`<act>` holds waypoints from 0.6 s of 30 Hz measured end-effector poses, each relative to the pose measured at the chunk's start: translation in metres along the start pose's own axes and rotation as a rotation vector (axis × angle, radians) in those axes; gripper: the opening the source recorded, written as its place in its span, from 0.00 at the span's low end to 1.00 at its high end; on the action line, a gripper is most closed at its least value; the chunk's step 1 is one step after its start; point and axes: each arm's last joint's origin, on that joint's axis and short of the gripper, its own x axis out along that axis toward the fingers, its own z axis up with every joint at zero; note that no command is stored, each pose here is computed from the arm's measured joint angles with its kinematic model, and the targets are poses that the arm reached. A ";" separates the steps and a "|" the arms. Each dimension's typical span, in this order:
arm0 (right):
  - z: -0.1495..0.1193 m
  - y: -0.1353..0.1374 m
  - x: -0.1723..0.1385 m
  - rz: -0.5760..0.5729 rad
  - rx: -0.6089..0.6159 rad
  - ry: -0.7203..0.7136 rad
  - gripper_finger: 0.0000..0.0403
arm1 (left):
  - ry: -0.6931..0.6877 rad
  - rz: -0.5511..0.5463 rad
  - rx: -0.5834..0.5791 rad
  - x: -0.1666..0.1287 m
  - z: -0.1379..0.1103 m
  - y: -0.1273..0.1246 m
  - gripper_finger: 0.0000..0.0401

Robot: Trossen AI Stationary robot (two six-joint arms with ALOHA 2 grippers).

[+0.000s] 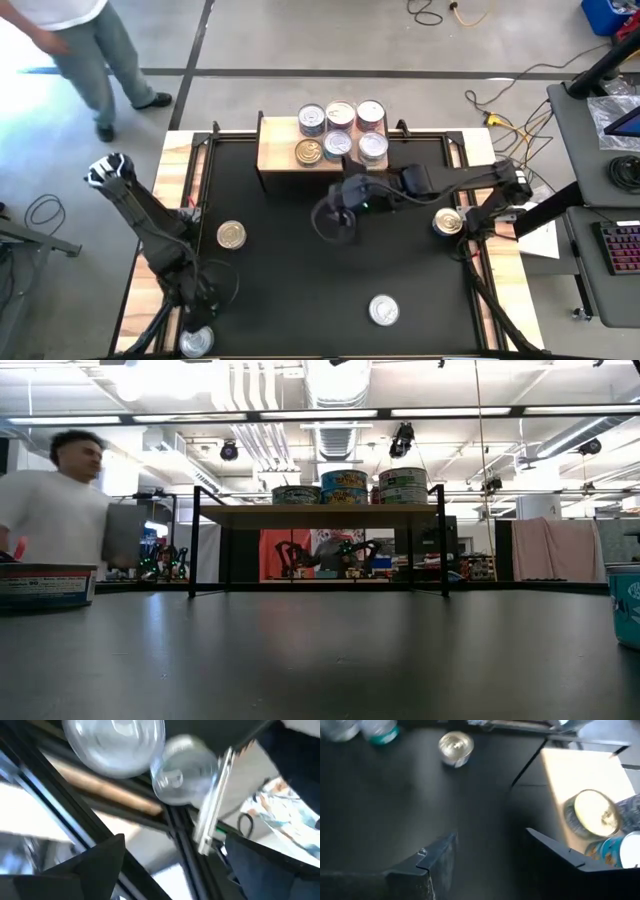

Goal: Stack canned seafood by type on shelf
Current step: Stack the green tuna can on top of the other green tuna can on the shelf

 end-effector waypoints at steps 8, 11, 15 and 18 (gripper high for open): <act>-0.020 0.034 -0.029 0.072 -0.096 0.134 0.51 | 0.161 0.067 -0.150 0.036 0.025 -0.020 0.69; -0.023 0.043 -0.038 0.094 -0.140 0.137 0.50 | 0.143 0.127 -0.212 0.052 0.034 -0.022 0.59; -0.024 0.053 -0.051 0.120 -0.174 0.109 0.48 | 0.169 0.211 -0.253 0.073 0.045 -0.023 0.40; -0.026 0.057 -0.062 0.140 -0.195 0.090 0.46 | 0.275 0.283 -0.221 0.089 0.053 -0.021 0.21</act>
